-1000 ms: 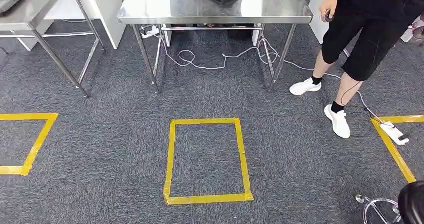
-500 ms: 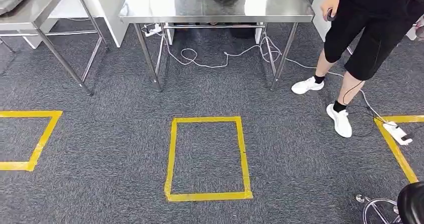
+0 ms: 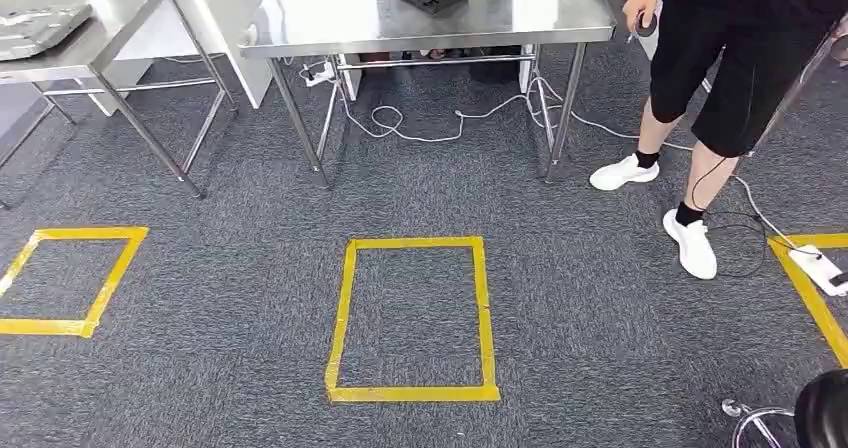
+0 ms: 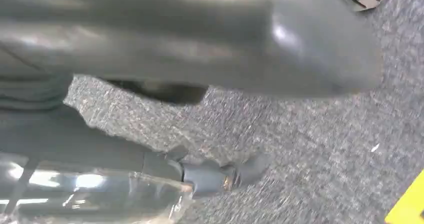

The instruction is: Take the parts from the cabinet and place them on the table.

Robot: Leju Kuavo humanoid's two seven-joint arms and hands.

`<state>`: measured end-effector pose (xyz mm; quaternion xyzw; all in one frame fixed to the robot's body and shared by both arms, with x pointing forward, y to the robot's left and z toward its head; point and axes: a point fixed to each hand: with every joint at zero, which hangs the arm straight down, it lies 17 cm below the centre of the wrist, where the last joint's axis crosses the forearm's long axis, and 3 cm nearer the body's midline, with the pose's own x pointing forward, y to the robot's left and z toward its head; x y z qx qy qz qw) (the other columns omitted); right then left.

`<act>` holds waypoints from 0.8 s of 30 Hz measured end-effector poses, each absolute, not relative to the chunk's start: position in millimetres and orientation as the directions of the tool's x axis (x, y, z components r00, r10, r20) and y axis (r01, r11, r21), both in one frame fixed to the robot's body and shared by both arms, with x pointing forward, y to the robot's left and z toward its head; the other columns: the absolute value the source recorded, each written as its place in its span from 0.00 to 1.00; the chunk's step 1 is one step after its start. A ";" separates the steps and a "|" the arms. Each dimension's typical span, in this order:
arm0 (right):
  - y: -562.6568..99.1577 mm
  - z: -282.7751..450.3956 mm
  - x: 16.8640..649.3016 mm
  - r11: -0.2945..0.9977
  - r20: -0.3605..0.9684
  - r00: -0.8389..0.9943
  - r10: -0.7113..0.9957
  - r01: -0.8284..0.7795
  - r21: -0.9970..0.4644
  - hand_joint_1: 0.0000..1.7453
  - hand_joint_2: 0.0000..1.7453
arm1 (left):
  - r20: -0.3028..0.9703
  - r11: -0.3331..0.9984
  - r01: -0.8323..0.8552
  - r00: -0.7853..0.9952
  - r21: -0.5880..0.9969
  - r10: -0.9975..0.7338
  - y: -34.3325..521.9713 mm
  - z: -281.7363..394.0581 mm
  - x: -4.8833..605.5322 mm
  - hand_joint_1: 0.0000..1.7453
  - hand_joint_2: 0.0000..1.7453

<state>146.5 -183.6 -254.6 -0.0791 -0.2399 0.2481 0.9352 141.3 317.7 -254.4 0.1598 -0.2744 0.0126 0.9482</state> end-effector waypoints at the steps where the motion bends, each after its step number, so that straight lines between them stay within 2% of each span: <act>1: -180.5 -254.1 146.4 0.866 0.412 0.763 0.499 -0.425 -0.262 0.00 0.00 | 0.524 0.948 -0.108 0.849 0.300 -0.069 319.2 -254.3 141.4 0.00 0.00; 24: -191.5 -255.7 147.0 0.872 0.406 0.773 0.487 -0.407 -0.270 0.00 0.00 | 0.531 0.955 -0.090 0.844 0.281 -0.077 305.8 -253.9 144.1 0.00 0.00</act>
